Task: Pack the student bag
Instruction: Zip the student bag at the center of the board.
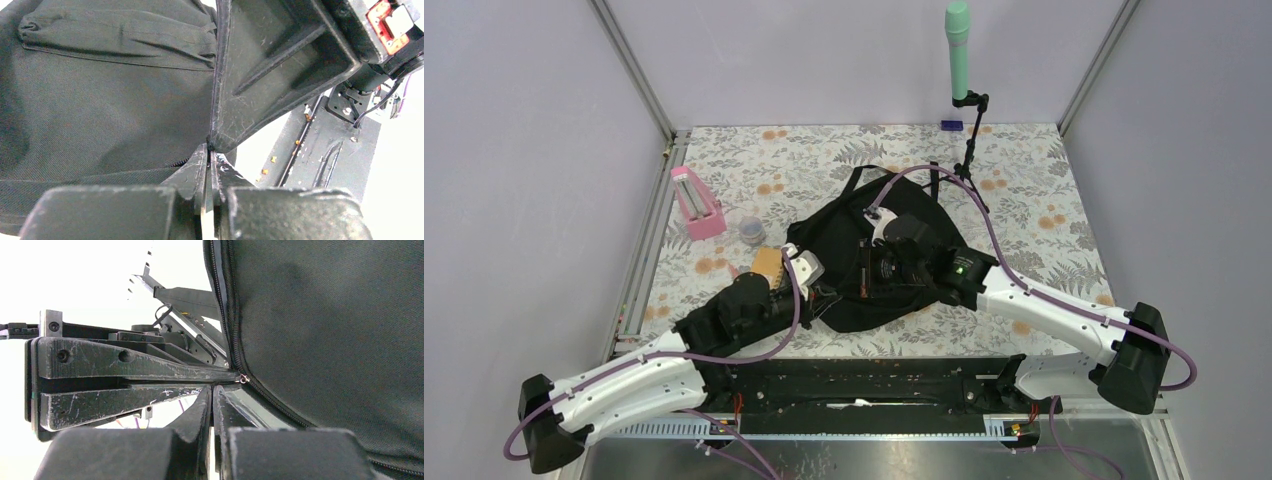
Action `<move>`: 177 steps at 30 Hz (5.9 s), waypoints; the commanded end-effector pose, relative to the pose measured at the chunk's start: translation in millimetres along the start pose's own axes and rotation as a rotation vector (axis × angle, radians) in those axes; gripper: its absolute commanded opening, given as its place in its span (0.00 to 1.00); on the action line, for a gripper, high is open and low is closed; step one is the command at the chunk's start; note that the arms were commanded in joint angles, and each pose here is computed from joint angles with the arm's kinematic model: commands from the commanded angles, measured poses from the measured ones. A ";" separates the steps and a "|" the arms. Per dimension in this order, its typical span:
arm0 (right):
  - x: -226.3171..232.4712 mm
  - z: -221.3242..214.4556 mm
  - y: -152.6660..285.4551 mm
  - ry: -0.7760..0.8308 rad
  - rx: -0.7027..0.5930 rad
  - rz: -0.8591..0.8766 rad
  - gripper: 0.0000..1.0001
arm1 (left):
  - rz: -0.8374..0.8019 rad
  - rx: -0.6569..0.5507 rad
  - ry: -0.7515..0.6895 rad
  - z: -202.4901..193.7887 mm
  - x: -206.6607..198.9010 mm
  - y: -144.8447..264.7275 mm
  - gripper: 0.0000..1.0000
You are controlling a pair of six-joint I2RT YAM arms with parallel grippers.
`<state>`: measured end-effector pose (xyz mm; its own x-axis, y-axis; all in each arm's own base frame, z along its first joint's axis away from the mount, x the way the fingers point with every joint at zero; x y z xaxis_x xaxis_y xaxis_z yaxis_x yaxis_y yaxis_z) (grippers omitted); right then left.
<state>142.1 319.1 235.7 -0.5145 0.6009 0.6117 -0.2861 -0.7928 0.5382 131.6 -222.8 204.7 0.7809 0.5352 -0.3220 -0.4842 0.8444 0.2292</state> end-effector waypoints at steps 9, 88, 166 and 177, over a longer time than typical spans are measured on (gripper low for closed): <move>11.5 26.5 34.7 0.043 -0.169 0.006 0.44 | 0.006 -0.121 0.070 21.4 -3.6 -4.8 0.00; -37.2 -57.2 -28.8 0.902 -0.169 -0.071 0.00 | 0.339 -0.251 0.248 39.1 35.4 12.5 0.00; -35.2 -31.5 89.7 0.720 -0.370 -0.205 0.57 | 0.233 -0.024 0.144 132.7 85.7 -15.5 0.00; -5.4 20.4 44.6 0.745 -0.366 -0.386 0.76 | 0.182 -0.005 0.168 129.1 76.2 -13.4 0.00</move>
<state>129.5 263.6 247.9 -0.7550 0.6407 -0.1397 -0.6427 -0.6809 0.3511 244.4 -188.3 250.0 0.5019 0.7503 -0.4303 -0.5793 0.6610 0.4770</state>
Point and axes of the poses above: each gripper's point midway between its finger pads, its own y axis back along the fingers, its own x axis along the line the jaws close on, z = x × y, the point moved 4 cm from there along y, back along the fingers, and after that the axes turned 11 degrees about y, right-handed, at the moved point
